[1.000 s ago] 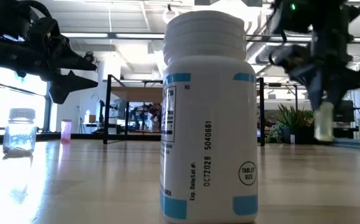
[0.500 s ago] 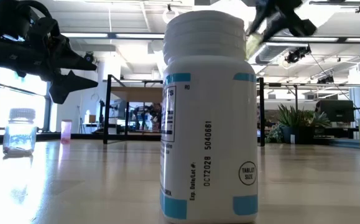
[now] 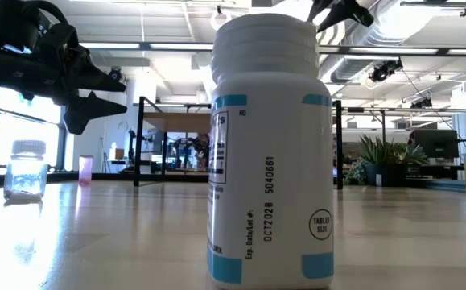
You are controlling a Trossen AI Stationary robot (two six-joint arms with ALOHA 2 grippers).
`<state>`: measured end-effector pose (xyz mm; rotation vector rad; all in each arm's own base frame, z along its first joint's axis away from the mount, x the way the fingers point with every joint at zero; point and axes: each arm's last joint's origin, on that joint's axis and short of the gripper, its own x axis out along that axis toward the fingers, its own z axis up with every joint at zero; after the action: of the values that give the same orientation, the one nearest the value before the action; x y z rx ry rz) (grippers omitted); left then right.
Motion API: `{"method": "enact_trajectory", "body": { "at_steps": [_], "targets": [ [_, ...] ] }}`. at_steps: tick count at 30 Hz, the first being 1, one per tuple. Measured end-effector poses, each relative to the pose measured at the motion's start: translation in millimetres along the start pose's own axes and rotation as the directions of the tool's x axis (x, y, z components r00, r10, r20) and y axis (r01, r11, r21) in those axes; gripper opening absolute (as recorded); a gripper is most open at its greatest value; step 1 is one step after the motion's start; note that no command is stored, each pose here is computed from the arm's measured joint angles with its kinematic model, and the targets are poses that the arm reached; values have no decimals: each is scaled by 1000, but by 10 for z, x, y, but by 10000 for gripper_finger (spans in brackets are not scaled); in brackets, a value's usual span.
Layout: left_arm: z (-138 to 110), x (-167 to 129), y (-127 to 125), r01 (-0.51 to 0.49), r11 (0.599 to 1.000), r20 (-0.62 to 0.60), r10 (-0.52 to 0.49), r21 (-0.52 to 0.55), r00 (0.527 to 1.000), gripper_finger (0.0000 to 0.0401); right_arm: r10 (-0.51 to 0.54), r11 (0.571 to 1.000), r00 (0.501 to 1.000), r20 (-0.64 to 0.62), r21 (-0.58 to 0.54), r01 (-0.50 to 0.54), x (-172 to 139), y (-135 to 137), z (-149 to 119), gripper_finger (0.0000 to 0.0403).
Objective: Pick and place medicine bottles onto shelf by color
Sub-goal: Put the top yellow medicine bottle on the shelf
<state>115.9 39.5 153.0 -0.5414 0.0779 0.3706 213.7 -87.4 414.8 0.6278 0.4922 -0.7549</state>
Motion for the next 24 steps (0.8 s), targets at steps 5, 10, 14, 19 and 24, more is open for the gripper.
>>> {"method": "enact_trajectory", "body": {
  "at_steps": [5,10,14,19,24],
  "targets": [
    [0,0,0,0,1000,0,0,0,1000,225,-71,997,986,-148,-39,66,165,-124,193,108],
    [-1,0,0,0,1000,-1,0,0,1000,225,-131,990,934,-331,-92,106,373,-144,253,108],
    [-1,0,0,0,1000,-1,0,0,1000,225,-153,985,885,-440,-136,103,547,-108,266,108],
    [-1,0,1,-1,1000,-1,1,0,1000,225,-180,978,821,-543,-187,90,807,-86,228,108],
    [-1,0,1,-1,1000,0,1,0,1000,225,-219,970,766,-605,-222,102,1006,-99,164,108]
  ]
}}
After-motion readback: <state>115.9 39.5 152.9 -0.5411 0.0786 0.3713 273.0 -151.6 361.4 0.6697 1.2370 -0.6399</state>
